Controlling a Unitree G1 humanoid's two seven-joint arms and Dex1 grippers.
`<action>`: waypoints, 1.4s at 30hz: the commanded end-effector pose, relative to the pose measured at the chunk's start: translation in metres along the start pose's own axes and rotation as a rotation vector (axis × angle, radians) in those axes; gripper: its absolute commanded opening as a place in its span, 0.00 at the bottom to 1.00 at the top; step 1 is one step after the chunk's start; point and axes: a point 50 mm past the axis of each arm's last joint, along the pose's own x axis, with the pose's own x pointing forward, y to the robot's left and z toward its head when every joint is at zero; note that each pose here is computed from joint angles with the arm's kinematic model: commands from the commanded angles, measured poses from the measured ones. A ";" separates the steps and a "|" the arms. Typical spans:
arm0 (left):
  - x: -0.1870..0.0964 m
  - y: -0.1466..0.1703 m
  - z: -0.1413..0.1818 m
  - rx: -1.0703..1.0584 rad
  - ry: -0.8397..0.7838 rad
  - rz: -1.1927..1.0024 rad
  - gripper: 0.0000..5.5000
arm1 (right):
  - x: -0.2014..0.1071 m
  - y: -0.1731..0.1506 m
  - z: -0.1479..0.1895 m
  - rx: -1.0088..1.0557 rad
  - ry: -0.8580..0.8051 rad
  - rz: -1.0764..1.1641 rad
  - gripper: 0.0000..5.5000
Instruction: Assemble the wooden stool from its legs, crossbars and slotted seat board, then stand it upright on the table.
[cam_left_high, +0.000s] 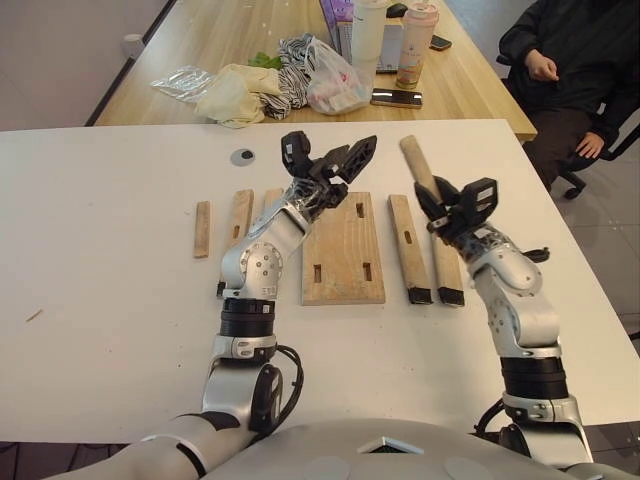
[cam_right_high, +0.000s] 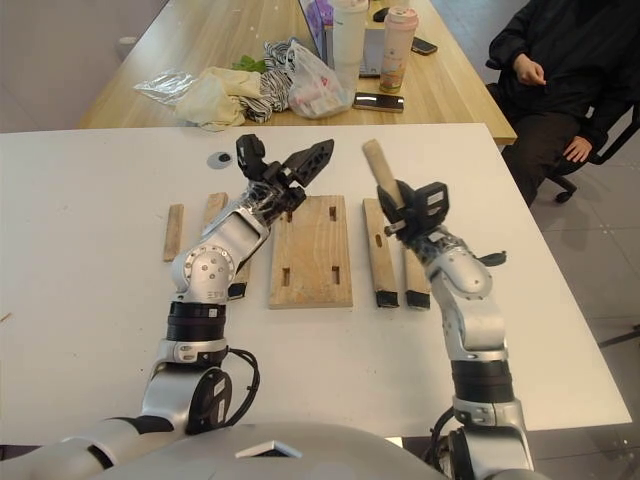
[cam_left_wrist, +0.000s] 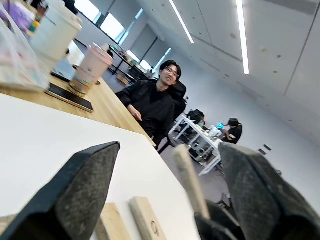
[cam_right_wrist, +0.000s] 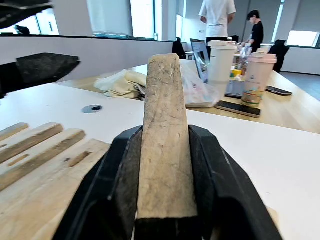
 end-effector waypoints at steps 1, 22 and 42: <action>-0.001 -0.002 -0.001 -0.046 0.023 0.007 0.66 | 0.006 0.017 0.005 -0.009 -0.029 0.079 0.23; 0.001 -0.004 -0.009 -0.274 0.070 0.015 0.36 | 0.009 0.041 0.005 0.004 -0.036 0.179 0.23; 0.000 -0.006 -0.008 -0.312 0.066 0.009 0.07 | 0.009 0.039 0.003 0.020 -0.025 0.155 0.23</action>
